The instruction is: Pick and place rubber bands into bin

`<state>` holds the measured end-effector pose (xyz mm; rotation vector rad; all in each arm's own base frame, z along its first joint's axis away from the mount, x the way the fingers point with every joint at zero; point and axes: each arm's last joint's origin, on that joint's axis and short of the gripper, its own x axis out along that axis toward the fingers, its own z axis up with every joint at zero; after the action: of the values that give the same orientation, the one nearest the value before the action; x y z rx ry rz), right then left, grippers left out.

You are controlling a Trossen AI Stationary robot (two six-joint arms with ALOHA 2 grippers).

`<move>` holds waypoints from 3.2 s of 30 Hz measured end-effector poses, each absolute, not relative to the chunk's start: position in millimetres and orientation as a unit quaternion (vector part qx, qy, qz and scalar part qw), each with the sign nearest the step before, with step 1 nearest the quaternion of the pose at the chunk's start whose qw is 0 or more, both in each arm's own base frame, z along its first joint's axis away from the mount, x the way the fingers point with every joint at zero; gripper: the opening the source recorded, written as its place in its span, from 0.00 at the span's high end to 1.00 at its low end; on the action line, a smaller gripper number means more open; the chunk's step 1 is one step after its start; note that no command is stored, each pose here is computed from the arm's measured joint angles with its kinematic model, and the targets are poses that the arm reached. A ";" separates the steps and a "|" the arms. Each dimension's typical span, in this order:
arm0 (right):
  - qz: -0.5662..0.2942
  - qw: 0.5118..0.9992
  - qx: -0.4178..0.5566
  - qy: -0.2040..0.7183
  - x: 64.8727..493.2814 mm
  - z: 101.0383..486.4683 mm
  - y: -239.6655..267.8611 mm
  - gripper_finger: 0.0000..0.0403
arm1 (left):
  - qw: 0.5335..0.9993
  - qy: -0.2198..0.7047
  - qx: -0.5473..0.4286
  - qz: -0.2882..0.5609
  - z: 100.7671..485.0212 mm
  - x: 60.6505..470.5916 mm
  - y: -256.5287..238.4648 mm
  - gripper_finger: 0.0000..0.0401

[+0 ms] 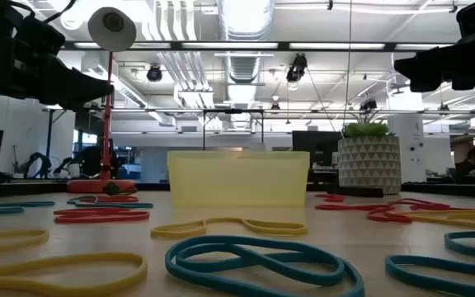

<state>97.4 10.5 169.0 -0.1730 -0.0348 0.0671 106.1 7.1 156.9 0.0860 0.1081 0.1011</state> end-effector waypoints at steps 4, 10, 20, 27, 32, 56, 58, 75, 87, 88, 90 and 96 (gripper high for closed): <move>0.033 0.996 -0.086 -0.017 97.4 169.0 10.5 0.47 | 0.996 0.054 0.043 0.050 156.9 106.1 7.1 0.75; 0.034 0.996 -0.086 -0.017 97.4 168.9 10.5 0.47 | 0.996 0.054 0.043 0.050 156.9 106.1 7.0 0.75; 0.034 0.996 -0.086 -0.017 97.4 168.9 10.5 0.47 | 0.996 0.054 0.043 0.050 156.9 106.1 7.0 0.75; 0.033 0.996 -0.086 -0.017 97.5 168.9 10.5 0.47 | 0.996 0.054 0.043 0.050 156.9 106.1 7.0 0.75; 0.033 0.996 -0.086 -0.017 97.5 168.9 10.5 0.47 | 0.996 0.054 0.043 0.050 157.0 106.1 7.1 0.75; 0.012 0.945 -0.326 -0.019 97.5 168.9 9.4 0.47 | 0.996 0.054 0.043 0.050 157.0 106.1 7.0 0.75; 0.012 0.940 -0.339 -0.019 97.5 168.9 9.4 0.47 | 0.996 0.054 0.043 0.051 156.9 106.1 7.1 0.75; 0.081 0.948 0.283 -0.119 94.6 192.7 10.7 0.47 | 0.996 0.055 0.043 0.050 156.8 106.2 7.1 0.75; -0.130 0.790 0.533 -0.274 88.8 199.9 -6.6 0.47 | 0.996 0.055 0.043 0.050 156.8 106.2 7.1 0.75; -0.169 0.784 0.523 -0.288 88.2 199.3 -8.5 0.47 | 0.996 0.055 0.043 0.050 156.7 106.2 7.1 0.75; -0.201 0.782 0.509 -0.298 88.2 200.8 -9.9 0.47 | 0.996 0.055 0.043 0.050 156.9 106.2 7.1 0.75; -0.201 0.806 0.484 -0.274 99.0 229.4 -7.2 0.47 | 0.996 0.055 0.043 0.050 156.7 106.3 7.1 0.75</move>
<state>99.0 -7.2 229.4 1.0365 -0.5862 -0.4294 106.3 7.1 156.7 0.0860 0.1107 0.1009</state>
